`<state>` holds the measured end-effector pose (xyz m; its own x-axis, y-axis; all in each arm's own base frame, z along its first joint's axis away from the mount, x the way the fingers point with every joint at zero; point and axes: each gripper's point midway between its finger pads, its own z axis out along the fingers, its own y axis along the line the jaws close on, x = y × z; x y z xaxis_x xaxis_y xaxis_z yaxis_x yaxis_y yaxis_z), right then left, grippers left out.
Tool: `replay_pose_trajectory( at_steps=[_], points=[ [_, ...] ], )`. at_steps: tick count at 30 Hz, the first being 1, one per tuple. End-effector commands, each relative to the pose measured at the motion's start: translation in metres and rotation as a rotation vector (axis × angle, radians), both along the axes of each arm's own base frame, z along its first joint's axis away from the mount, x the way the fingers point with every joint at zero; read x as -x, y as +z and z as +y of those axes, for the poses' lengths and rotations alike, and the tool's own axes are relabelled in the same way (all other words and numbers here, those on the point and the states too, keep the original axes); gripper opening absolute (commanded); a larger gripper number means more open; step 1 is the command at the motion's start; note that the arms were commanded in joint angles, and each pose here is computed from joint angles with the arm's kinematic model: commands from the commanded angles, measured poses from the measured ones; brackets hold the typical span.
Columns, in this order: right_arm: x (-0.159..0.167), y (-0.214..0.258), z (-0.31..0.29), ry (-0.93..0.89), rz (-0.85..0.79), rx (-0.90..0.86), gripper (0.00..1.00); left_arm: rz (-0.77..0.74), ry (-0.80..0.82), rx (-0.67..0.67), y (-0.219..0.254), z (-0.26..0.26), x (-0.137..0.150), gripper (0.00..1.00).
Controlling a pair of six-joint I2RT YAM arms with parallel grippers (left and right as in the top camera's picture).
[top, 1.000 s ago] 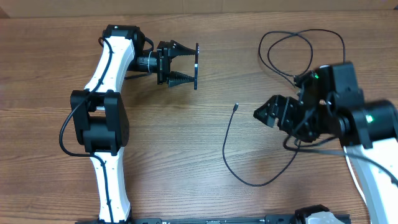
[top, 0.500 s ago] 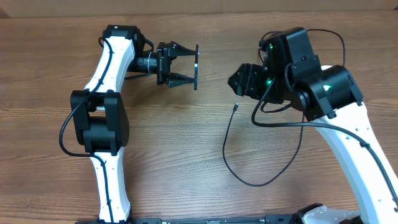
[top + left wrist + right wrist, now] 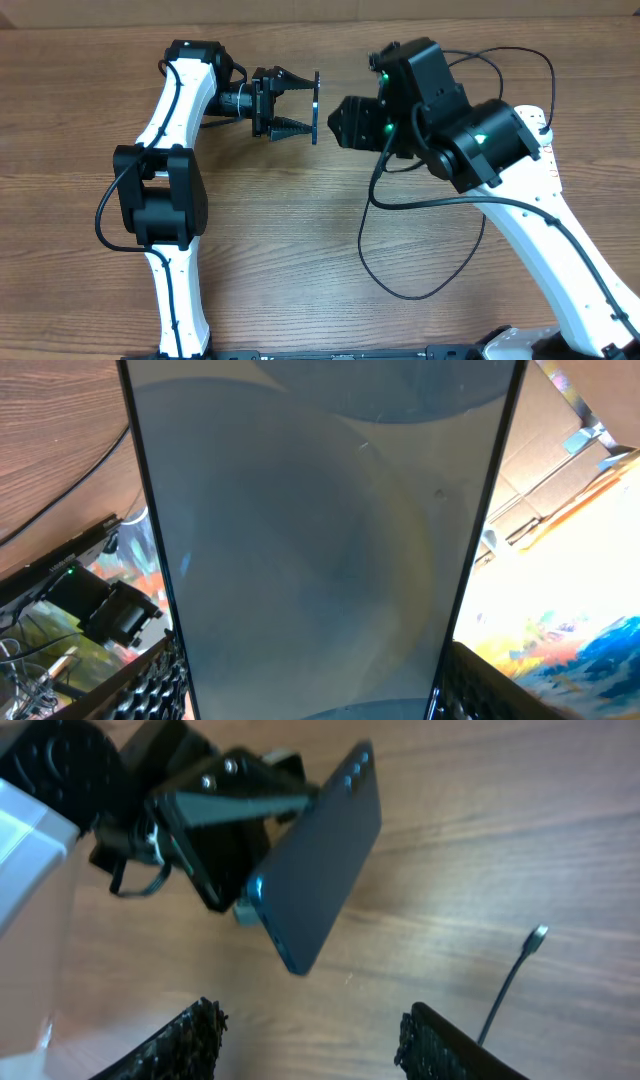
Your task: Plug charger to phone and switch on socket
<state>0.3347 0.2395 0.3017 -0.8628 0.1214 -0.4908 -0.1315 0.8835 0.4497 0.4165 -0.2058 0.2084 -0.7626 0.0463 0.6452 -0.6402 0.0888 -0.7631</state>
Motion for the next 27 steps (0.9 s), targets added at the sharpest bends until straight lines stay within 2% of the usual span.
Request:
replay_pose_trajectory(
  at_steps=[1,5,12,27],
  points=[
    [-0.014,0.006,0.003,-0.055,-0.114,0.125,0.59,-0.044,0.018,0.052,0.015,0.001,-0.005,0.61],
    [-0.016,0.000,0.013,-0.100,-0.204,0.255,0.60,-0.044,0.018,0.051,0.015,0.001,-0.005,0.61],
    [-0.017,0.002,0.029,-0.190,-0.285,0.295,0.63,-0.023,0.017,0.050,0.015,0.000,-0.005,0.60],
    [-0.033,-0.040,0.042,-0.199,-0.241,0.367,0.63,-0.002,0.017,0.048,0.015,0.000,-0.004,0.61]
  ],
)
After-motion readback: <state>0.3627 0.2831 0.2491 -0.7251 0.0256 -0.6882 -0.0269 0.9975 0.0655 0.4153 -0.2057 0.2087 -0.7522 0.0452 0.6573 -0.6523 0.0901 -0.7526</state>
